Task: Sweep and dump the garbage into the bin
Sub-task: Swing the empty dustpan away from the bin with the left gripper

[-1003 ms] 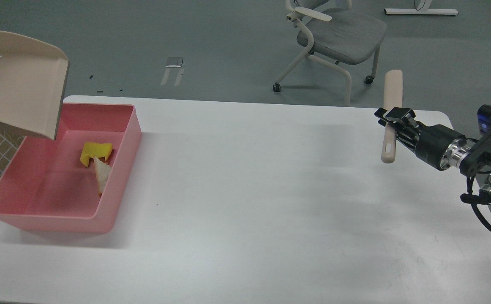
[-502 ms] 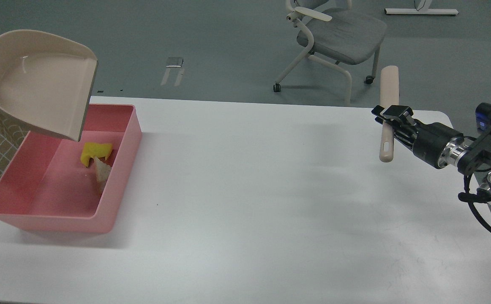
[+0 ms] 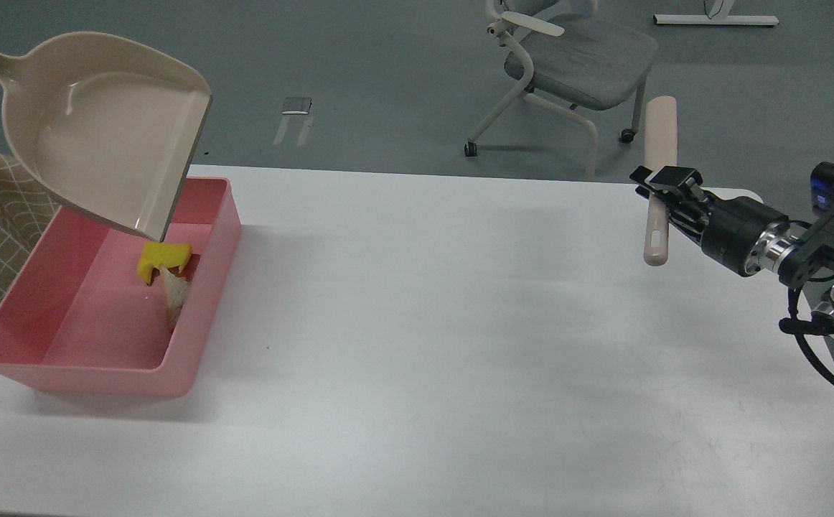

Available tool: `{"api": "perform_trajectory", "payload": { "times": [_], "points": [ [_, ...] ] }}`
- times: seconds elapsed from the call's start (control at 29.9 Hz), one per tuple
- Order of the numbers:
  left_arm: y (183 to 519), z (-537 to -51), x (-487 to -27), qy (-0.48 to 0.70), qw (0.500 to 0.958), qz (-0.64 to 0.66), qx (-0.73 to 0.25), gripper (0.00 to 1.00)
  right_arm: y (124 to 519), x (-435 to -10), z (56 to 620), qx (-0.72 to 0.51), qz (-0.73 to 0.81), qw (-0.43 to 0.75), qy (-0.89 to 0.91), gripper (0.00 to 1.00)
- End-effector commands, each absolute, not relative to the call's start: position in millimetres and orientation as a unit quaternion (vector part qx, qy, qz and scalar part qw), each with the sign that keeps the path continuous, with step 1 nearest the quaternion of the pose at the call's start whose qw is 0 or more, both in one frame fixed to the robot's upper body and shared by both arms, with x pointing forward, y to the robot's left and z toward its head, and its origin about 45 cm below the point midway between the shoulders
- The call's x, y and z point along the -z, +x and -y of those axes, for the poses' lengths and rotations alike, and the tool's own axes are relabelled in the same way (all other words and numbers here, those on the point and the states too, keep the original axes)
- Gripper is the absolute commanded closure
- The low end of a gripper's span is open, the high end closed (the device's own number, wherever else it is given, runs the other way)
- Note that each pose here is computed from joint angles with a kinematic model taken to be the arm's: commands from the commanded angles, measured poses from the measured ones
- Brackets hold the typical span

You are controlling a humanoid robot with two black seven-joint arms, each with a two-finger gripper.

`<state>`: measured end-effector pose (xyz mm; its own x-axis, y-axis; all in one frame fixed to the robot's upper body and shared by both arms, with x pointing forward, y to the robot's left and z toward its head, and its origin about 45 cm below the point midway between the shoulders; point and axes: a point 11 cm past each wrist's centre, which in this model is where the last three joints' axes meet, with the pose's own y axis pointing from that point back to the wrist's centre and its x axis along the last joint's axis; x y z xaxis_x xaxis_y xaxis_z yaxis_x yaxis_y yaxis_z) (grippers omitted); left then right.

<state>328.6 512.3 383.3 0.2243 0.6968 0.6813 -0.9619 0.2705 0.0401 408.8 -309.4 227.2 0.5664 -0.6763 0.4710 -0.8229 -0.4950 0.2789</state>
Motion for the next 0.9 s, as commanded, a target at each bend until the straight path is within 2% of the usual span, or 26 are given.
{"api": "perform_trajectory", "payload": {
  "times": [0.0,0.37,0.67,0.87],
  "points": [
    [330,-503,-381,0.238,0.749,0.292,-0.545,1.00,410,-230,309,-0.154,0.440,0.241,0.851,0.72],
    [338,-472,-384,0.196,0.767,0.305,-0.529,1.00,412,-234,308,-0.158,0.441,0.238,0.851,0.72],
    [362,-415,-359,0.079,0.802,0.277,-0.524,1.00,414,-239,306,-0.163,0.441,0.234,0.851,0.72],
    [363,-376,-343,0.033,0.823,0.257,-0.505,1.00,413,-240,306,-0.165,0.440,0.231,0.852,0.72]
  ]
}}
